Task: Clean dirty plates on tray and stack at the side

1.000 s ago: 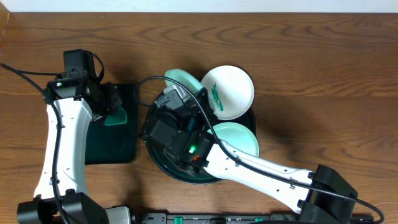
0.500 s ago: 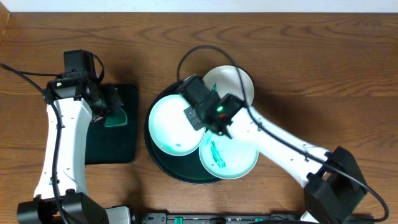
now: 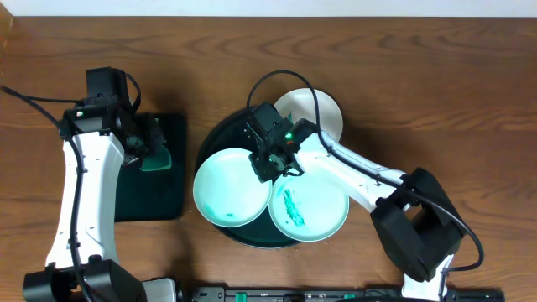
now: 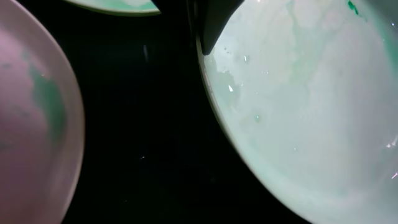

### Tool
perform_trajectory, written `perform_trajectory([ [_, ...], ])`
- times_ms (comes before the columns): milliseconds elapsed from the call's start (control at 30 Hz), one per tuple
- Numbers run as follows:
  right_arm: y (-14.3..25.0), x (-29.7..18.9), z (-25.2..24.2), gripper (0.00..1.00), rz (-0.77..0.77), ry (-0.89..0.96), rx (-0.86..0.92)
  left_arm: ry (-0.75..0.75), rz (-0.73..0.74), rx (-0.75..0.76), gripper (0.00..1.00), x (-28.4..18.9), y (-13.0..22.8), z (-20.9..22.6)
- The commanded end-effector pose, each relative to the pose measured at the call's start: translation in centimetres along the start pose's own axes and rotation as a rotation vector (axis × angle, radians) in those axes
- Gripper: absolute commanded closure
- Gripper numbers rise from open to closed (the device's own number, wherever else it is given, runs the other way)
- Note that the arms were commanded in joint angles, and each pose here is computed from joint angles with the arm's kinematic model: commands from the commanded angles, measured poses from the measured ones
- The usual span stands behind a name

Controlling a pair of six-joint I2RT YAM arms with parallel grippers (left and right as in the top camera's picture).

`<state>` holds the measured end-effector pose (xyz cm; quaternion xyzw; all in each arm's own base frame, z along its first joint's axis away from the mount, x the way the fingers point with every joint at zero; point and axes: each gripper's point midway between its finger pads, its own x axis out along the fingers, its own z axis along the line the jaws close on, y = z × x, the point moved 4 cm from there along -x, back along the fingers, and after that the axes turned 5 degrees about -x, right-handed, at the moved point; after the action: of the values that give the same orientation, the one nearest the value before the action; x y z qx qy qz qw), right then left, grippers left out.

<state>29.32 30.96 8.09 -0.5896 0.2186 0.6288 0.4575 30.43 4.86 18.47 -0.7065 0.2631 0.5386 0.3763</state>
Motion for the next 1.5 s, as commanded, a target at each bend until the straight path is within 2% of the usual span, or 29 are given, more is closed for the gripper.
perform_trajectory([
  [0, -0.4, -0.3, -0.3, 0.89, -0.008, -0.029, 0.010, -0.021, 0.002, 0.012, 0.93, 0.3, 0.0, 0.4],
  [133, -1.1, -0.8, -0.7, 0.73, -0.022, -0.077, -0.078, -0.021, 0.002, 0.012, 0.93, 0.3, 0.0, 0.4],
  [233, -1.9, -1.4, -1.1, 0.64, -0.047, -0.102, -0.149, -0.022, 0.002, 0.012, 0.93, 0.3, 0.0, 0.4],
  [400, -3.6, -2.0, -0.8, 0.57, -0.095, -0.128, -0.321, -0.020, -0.001, 0.012, 0.93, 0.3, -0.1, 0.4],
  [567, -5.1, -1.3, 0.6, 0.55, -0.089, -0.215, -0.454, -0.020, -0.001, 0.012, 0.93, 0.3, -0.1, 0.4],
  [933, -5.0, 3.8, 0.0, 0.61, 0.051, -0.237, -0.498, -0.020, -0.001, 0.012, 0.93, 0.3, -0.1, 0.4],
  [1133, -4.9, 4.3, -0.2, 0.79, 0.062, -0.235, -0.479, -0.020, -0.001, 0.012, 0.93, 0.3, -0.1, 0.4],
  [1233, -4.9, 4.4, -0.3, 0.96, 0.064, -0.219, -0.457, -0.020, -0.001, 0.012, 0.93, 0.3, -0.1, 0.4],
  [1267, -5.0, 4.4, -0.4, 0.99, 0.065, -0.215, -0.449, -0.020, -0.001, 0.012, 0.93, 0.3, -0.1, 0.4],
  [1467, -5.1, 3.9, -0.3, 0.99, 0.063, -0.213, -0.401, -0.020, -0.001, 0.012, 0.93, 0.3, -0.1, 0.4],
])
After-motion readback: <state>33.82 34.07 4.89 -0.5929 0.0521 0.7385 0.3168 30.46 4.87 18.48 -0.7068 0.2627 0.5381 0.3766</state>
